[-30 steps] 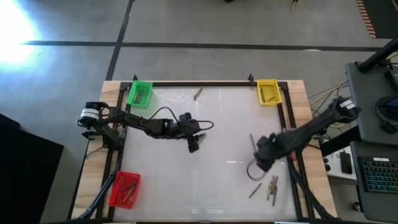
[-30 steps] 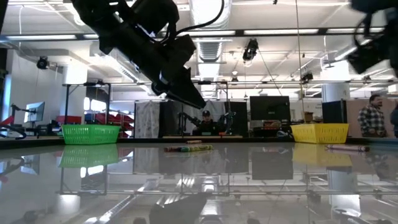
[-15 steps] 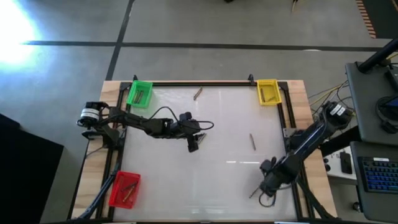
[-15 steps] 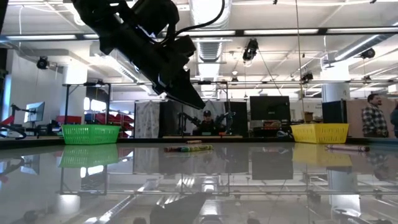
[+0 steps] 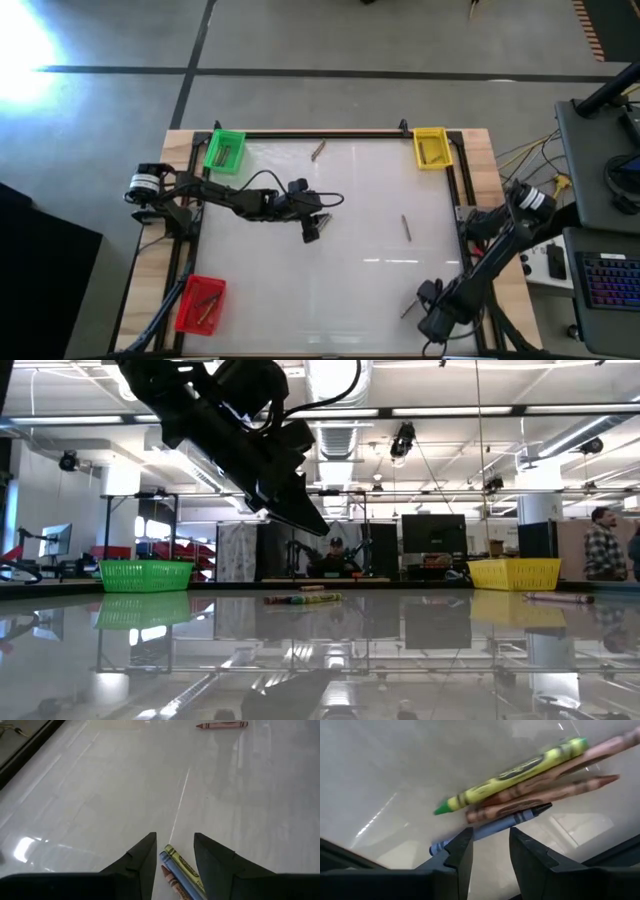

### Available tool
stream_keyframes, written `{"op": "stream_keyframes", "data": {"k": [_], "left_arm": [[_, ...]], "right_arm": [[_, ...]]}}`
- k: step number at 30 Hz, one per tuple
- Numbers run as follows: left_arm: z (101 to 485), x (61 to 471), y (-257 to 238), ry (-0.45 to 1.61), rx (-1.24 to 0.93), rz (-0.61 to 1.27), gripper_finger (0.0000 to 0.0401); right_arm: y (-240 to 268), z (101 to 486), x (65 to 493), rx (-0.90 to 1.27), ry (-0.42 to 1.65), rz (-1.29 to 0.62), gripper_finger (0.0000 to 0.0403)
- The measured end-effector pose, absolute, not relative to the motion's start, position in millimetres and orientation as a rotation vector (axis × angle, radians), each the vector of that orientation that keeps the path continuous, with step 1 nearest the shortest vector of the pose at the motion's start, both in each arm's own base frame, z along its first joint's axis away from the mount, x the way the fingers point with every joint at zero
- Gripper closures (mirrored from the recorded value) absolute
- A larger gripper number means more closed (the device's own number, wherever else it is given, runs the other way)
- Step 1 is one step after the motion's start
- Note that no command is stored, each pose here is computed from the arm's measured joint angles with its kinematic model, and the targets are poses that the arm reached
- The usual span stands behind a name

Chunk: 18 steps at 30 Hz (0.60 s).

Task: Sort crayons
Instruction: Put the blue crayon into the yellow basket

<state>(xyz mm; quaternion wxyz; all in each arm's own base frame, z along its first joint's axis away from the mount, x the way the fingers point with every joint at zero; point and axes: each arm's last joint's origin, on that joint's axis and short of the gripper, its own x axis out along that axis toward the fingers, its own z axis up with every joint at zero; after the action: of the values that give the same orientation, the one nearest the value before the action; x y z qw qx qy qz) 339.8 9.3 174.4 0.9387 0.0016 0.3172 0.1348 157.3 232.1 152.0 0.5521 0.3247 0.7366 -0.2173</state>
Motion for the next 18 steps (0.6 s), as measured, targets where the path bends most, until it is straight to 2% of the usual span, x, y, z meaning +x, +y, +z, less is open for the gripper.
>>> {"op": "stream_keyframes", "data": {"k": [11, 18], "left_arm": [[174, 340, 13, 0.650, 0.019, 0.281, 0.0288], [174, 340, 15, 0.650, 0.018, 0.285, 0.0288]], "right_arm": [[242, 132, 161, 0.714, 1.810, -0.554, 0.0287], [244, 134, 162, 0.644, 1.807, -0.458, 0.0293]]}}
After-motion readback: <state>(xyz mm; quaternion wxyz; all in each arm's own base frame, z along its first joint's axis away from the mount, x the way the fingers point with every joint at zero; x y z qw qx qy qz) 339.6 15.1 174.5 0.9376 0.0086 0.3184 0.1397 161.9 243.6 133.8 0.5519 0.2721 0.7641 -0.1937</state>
